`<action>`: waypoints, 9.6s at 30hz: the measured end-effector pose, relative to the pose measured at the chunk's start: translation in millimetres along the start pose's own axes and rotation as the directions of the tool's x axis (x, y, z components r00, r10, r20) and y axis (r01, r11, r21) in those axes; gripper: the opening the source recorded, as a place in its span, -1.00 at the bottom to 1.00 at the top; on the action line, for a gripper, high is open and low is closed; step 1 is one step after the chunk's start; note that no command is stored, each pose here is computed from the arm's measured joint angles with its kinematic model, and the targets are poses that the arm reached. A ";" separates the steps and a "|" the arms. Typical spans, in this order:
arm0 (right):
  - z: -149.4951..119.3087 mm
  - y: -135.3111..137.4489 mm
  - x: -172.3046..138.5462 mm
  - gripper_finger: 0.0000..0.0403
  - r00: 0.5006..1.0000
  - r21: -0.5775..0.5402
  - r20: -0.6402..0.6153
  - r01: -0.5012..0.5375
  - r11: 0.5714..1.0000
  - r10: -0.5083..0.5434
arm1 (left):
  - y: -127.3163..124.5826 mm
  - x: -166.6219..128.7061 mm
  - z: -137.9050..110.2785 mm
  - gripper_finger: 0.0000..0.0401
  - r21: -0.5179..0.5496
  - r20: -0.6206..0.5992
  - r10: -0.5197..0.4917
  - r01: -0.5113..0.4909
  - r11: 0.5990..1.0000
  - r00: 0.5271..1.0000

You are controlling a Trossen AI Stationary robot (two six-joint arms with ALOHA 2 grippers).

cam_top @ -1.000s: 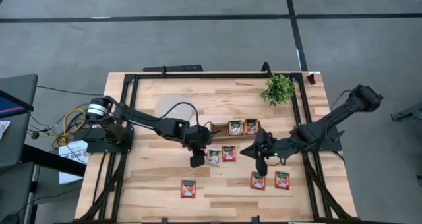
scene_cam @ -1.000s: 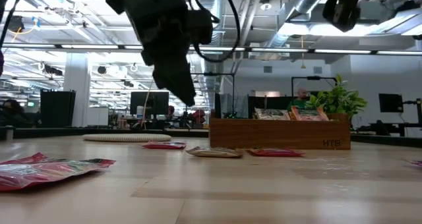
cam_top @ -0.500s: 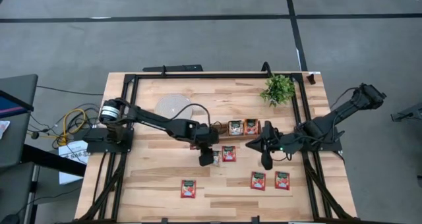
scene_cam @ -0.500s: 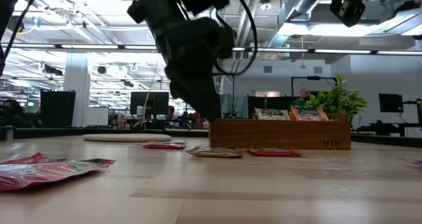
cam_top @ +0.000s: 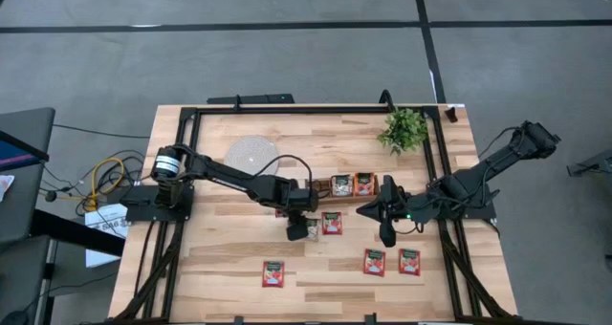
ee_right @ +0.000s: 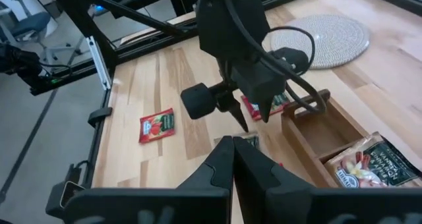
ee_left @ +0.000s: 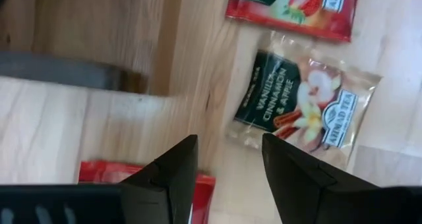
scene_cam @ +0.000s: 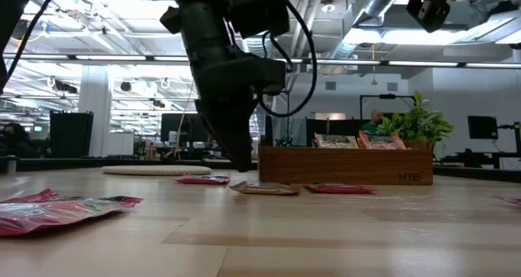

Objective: Pick & Place Tea
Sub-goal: Put the brown tea bag into the middle section of the wooden organizer

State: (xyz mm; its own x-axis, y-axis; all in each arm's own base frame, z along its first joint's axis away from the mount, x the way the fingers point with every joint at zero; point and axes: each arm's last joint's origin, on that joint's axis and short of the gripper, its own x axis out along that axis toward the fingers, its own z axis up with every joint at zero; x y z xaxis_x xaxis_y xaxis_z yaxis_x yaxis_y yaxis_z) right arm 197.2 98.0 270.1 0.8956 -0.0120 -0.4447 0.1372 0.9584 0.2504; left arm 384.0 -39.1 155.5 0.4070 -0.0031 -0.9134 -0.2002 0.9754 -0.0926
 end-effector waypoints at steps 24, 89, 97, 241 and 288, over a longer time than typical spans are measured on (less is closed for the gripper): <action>1.3 0.8 0.0 -1.00 1.000 0.015 0.012 -0.007 1.000 0.006 | 0.8 19.6 -4.7 -0.40 0.020 -0.062 0.028 -0.026 0.999 0.998; 18.9 -49.0 53.5 -0.11 0.995 0.053 -0.080 -0.049 0.997 0.053 | -15.8 -133.8 40.4 -1.00 0.047 0.438 -0.086 0.072 0.996 0.895; 25.7 -50.4 54.4 -0.11 0.994 0.061 -0.034 -0.098 0.993 0.100 | -13.3 -133.7 41.1 -1.00 0.055 0.438 -0.078 0.059 0.997 0.895; -40.8 -102.5 88.3 -1.00 0.893 -0.122 -0.122 0.419 0.900 -0.432 | 19.2 -103.9 -27.9 -0.22 -0.064 0.103 0.414 -0.409 0.910 0.905; -18.7 -105.6 72.3 -0.40 0.873 -0.320 -0.205 0.368 0.873 -0.443 | 19.7 -104.1 -26.1 -0.22 -0.060 0.119 0.415 -0.411 0.910 0.902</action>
State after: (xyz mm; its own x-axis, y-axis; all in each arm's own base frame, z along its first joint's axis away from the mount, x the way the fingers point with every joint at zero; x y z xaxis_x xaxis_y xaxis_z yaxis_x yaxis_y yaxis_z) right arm 239.5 1.3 195.4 0.6338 -0.3770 -0.6754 0.3142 0.9234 -0.2207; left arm 314.4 -25.3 238.4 0.3898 0.4281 -0.8153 -0.4025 0.8755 0.2673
